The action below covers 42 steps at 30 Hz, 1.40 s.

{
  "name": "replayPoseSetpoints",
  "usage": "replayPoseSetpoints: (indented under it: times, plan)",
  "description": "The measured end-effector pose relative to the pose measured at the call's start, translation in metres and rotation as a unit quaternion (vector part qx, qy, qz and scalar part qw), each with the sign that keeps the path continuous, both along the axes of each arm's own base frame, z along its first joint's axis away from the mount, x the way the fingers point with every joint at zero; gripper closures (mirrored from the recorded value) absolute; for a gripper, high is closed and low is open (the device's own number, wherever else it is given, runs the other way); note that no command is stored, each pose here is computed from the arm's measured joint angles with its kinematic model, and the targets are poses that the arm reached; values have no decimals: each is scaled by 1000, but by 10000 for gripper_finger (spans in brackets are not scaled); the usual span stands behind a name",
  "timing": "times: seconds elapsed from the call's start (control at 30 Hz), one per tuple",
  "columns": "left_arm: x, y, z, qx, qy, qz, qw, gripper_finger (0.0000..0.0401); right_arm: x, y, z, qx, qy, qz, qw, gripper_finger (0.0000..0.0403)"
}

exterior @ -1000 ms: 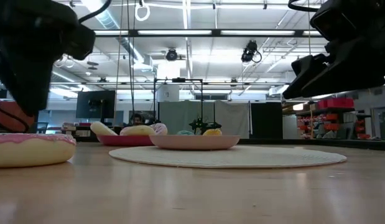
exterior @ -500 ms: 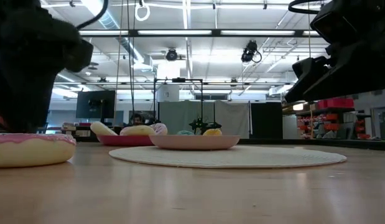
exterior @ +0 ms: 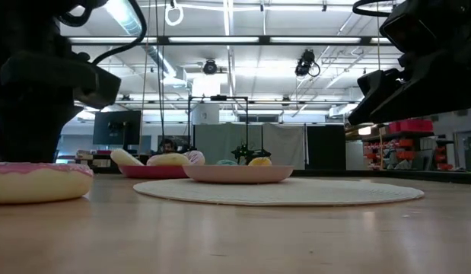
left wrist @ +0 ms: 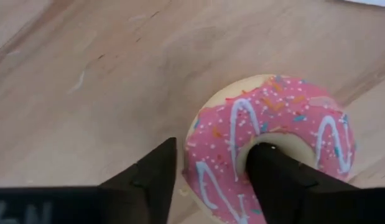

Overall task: Pick & Place donuts
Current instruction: Put the big pink donut on the dark pink plate

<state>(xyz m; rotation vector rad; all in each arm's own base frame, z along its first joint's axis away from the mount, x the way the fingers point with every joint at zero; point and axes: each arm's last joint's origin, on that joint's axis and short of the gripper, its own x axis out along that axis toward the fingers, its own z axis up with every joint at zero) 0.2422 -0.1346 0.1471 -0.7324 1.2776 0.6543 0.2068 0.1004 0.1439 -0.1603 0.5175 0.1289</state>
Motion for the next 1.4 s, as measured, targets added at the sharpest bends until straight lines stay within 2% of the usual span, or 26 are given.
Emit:
replayPoseSetpoints:
  times: [0.2, 0.33, 0.4, 0.5, 0.63, 0.7, 0.87, 1.07, 1.2, 1.3, 1.4]
  plan:
    - [7, 5, 5, -18, 7, -41, 999, 297, 0, 0, 0, 0, 0, 0, 1000, 217]
    - [18, 6, 18, -27, -1, -97, 995, 359, 0, 0, 0, 0, 0, 0, 1000, 217]
    - [25, 11, 29, -15, 4, -119, 993, 380, 0, 0, 0, 0, 0, 0, 1000, 217]
    - [34, 29, 51, 38, 21, -124, 991, 388, 0, 0, 0, 0, 0, 0, 1000, 217]
    - [43, 72, 76, 122, 68, -77, 987, 372, 0, 0, 0, 0, 0, 0, 1000, 217]
    - [45, 100, 81, 145, 89, -52, 984, 368, 0, 0, 0, -1, 0, 0, 1000, 217]
    - [44, 176, 83, 174, 125, 17, 977, 377, -1, 0, -1, -4, 7, 0, 1000, 217]
    - [23, 255, 83, 187, 153, 123, 963, 376, -1, 0, -1, -4, 8, 0, 1000, 217]
    - [18, 291, 83, 182, 101, 162, 965, 375, -1, 0, -2, -2, 9, -1, 1000, 217]
    - [19, 308, 84, 158, 46, 170, 972, 374, -1, -1, -2, 1, 12, -4, 1000, 217]
    - [16, 318, 84, 143, 28, 186, 972, 374, -2, -1, -3, 3, 16, -6, 1000, 217]
